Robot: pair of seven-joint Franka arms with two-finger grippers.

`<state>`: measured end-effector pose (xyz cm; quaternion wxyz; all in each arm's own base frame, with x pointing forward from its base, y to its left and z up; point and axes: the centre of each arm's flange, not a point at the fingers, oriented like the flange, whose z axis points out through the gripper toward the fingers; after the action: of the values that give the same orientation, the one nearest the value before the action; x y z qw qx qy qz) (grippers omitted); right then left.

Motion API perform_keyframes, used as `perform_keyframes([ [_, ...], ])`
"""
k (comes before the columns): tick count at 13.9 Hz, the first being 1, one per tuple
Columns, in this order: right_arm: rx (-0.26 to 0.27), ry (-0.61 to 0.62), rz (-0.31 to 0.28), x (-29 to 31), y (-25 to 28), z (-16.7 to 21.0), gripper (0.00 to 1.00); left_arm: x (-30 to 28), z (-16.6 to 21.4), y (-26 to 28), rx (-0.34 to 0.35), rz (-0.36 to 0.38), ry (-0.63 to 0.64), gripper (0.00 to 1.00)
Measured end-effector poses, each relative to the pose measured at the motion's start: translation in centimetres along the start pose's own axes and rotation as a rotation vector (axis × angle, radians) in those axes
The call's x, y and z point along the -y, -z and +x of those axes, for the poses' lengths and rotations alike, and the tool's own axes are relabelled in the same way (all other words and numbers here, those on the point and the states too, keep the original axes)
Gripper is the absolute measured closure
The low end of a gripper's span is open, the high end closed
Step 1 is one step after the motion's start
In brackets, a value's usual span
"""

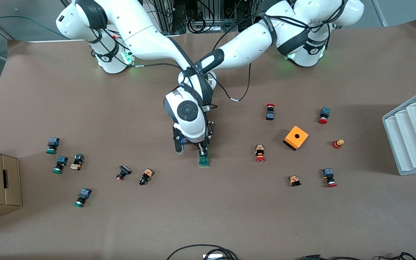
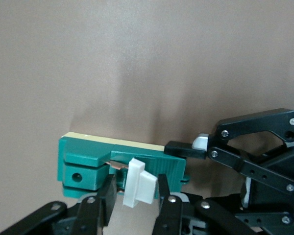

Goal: Close load switch with both arms
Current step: 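Push the white lever down with the right gripper to close it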

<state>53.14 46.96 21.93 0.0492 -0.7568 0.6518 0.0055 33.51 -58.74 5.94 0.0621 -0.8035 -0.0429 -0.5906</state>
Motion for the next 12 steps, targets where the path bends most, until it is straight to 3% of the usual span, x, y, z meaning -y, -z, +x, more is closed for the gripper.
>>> perform_keyframes([
  [12,0.017,-0.012,0.015,0.7,1.7,0.3,0.62,0.0,0.0,0.0,0.000,0.000,0.000,0.50],
])
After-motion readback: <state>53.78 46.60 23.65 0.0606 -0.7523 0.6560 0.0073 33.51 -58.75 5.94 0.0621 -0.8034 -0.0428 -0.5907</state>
